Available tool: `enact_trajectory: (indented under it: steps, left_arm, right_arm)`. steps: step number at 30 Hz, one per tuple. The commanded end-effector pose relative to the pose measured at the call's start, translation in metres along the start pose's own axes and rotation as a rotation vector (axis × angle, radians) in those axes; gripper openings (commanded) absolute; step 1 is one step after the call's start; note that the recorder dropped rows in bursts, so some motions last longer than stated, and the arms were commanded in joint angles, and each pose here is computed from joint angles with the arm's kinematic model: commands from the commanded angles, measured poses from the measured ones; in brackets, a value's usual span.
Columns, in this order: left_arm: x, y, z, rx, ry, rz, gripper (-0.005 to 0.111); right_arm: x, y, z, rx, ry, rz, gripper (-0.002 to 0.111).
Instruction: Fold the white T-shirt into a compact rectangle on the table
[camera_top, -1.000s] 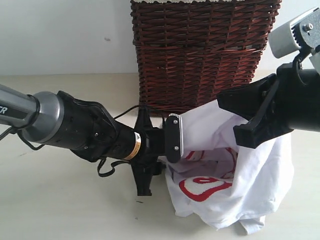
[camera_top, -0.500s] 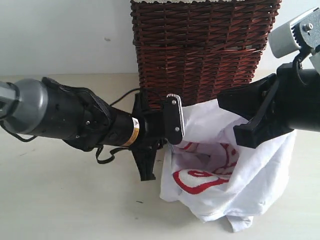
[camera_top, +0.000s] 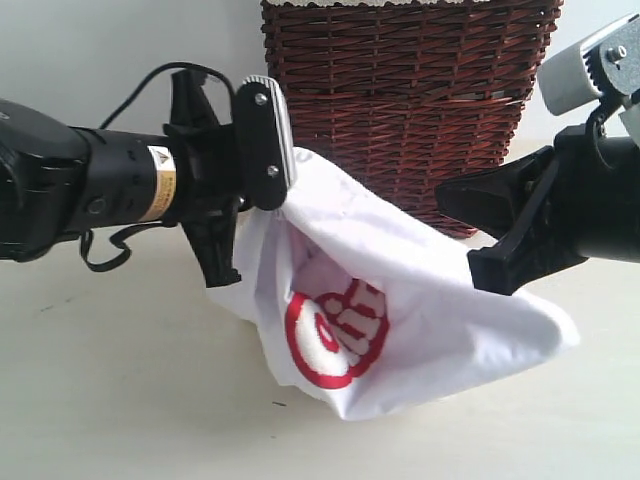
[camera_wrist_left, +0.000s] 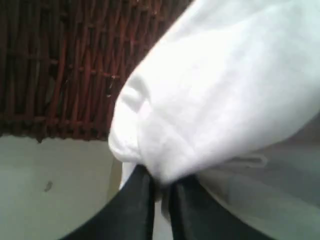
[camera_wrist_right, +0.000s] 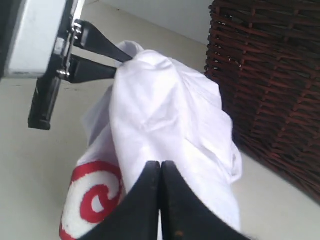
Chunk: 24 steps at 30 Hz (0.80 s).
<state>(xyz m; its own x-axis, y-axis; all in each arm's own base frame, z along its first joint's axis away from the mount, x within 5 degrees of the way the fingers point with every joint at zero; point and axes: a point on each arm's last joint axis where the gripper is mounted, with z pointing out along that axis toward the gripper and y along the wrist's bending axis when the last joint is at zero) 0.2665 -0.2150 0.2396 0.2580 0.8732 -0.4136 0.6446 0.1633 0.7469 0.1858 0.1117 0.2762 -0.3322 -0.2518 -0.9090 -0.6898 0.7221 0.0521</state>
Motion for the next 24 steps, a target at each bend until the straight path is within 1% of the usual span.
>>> enact_trajectory:
  steps: [1,4,6,7,10,12,15,16,17,19,22,23,24]
  left_arm:
    - [0.008,0.005,-0.021,-0.039,0.010,-0.034,0.000]
    - [0.012,0.002,-0.030,-0.040,0.021,-0.098,0.000]
    - [0.018,0.000,-0.034,-0.057,0.061,-0.164,0.000]
    - [0.021,0.000,-0.035,-0.069,0.089,-0.168,0.000]
    - [0.040,-0.003,-0.036,-0.087,0.265,-0.164,0.000]
    - [0.053,-0.006,-0.037,-0.039,0.369,-0.154,0.000]
    - [0.065,-0.013,-0.039,0.081,0.443,-0.192,0.000]
    - [0.068,-0.015,-0.040,0.119,0.459,-0.188,0.000]
    - [0.073,-0.017,-0.041,0.150,0.483,-0.220,0.002]
    - [0.078,-0.016,-0.042,0.155,0.508,-0.243,0.010]
    - [0.083,-0.013,-0.044,0.134,0.547,-0.301,0.036]
    - [0.084,-0.008,-0.045,0.110,0.565,-0.359,0.045]
    - [0.083,-0.005,-0.046,0.095,0.585,-0.399,0.049]
  right_arm:
    - [0.000,-0.001,-0.001,0.011,-0.003,-0.002,0.000]
    - [0.000,-0.001,-0.001,0.011,-0.003,-0.002,0.000]
    - [0.000,-0.001,-0.001,0.011,-0.003,-0.002,0.000]
    - [0.000,-0.001,-0.001,0.011,-0.003,-0.002,0.000]
    - [0.000,-0.001,-0.001,0.011,-0.003,-0.002,0.000]
    - [0.000,0.000,-0.001,0.005,-0.002,-0.002,0.000]
    - [0.001,0.001,-0.001,-0.010,-0.001,-0.002,0.000]
    - [0.001,0.001,-0.001,-0.012,-0.001,-0.002,0.000]
    - [0.001,0.001,-0.001,-0.012,-0.001,-0.002,0.000]
    - [0.001,0.001,-0.001,-0.012,-0.001,-0.002,0.000]
    - [0.001,0.002,-0.001,-0.014,-0.001,-0.002,0.000]
    - [0.001,0.002,-0.001,-0.014,-0.001,-0.002,0.000]
    - [0.001,0.002,-0.001,-0.014,-0.001,-0.002,0.000]
